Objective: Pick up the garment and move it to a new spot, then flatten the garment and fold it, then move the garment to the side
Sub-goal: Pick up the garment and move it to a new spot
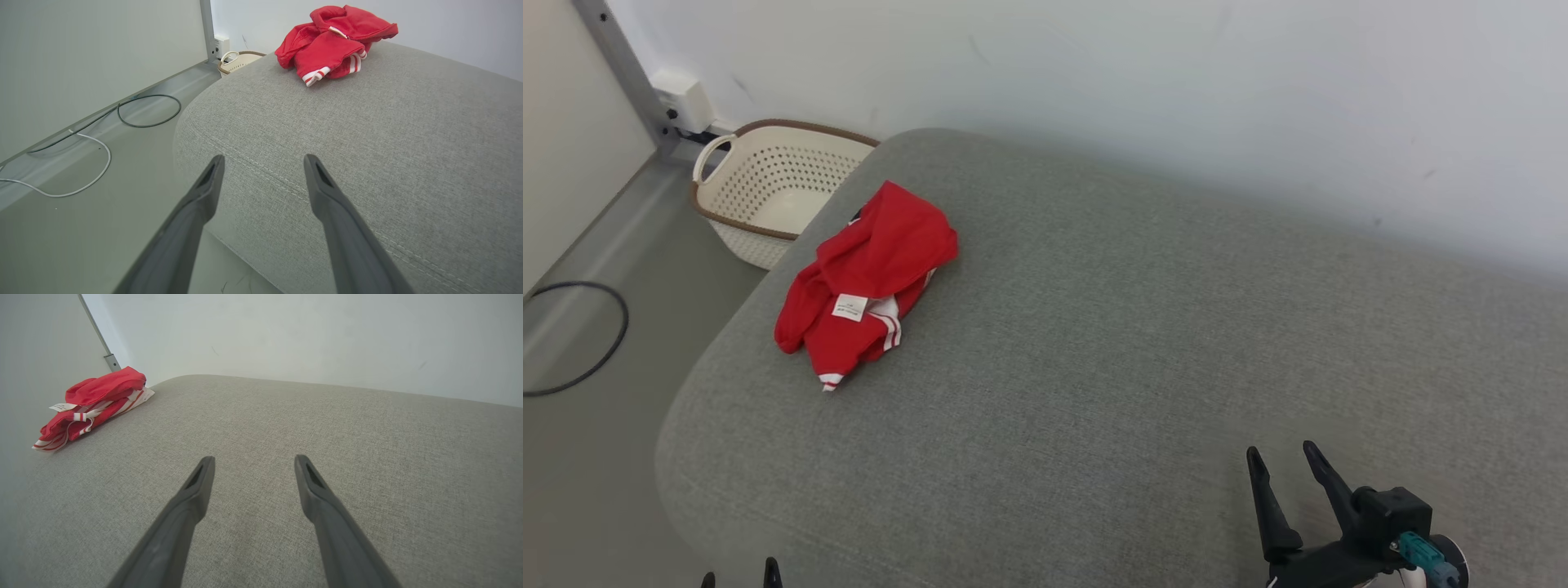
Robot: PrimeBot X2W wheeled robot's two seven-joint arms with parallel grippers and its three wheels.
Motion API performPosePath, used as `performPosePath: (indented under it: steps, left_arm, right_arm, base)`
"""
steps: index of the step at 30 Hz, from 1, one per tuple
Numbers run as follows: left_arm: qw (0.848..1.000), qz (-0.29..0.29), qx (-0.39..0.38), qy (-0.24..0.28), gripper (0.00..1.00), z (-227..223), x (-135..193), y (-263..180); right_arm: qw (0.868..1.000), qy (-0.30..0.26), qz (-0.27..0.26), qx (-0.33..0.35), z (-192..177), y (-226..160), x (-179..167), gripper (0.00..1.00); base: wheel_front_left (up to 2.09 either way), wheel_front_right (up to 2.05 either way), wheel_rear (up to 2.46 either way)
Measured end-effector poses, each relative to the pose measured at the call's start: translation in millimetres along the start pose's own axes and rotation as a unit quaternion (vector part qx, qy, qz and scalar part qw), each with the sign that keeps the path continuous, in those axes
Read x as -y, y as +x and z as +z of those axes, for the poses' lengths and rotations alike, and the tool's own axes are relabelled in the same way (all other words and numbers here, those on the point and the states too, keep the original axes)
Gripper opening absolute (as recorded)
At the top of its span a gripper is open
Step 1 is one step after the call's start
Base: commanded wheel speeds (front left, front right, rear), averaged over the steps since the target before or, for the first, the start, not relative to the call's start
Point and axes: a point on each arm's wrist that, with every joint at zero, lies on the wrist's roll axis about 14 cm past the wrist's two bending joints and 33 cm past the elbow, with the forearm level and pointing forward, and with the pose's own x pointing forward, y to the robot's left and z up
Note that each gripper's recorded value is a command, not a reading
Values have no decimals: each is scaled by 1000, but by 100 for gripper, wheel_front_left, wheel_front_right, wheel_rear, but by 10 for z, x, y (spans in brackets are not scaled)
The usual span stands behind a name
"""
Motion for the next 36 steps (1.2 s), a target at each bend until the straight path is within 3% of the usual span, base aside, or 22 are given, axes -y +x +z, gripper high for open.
performPosePath:
  steps: [10, 19, 28, 36]
  left_arm:
    - [998, 64, -11, 0, 100, -67, -439, -225]
    - [996, 90, -13, 1, 100, -66, -609, -289]
    - [997, 72, -9, 3, 100, 7, -530, -72]
    - [999, 12, 37, 15, 100, 387, -155, 477]
  right_arm:
    - [999, 5, 47, -7, -60, 235, -261, 100]
    - [997, 11, 69, -12, -116, 337, -385, 100]
    - [998, 15, 67, -14, -172, 386, -306, 100]
    - [998, 3, 57, -10, -194, 452, -79, 100]
  base:
    - [0, 0, 0]
    - [0, 0, 0]
    - [0, 0, 0]
    - [0, 0, 0]
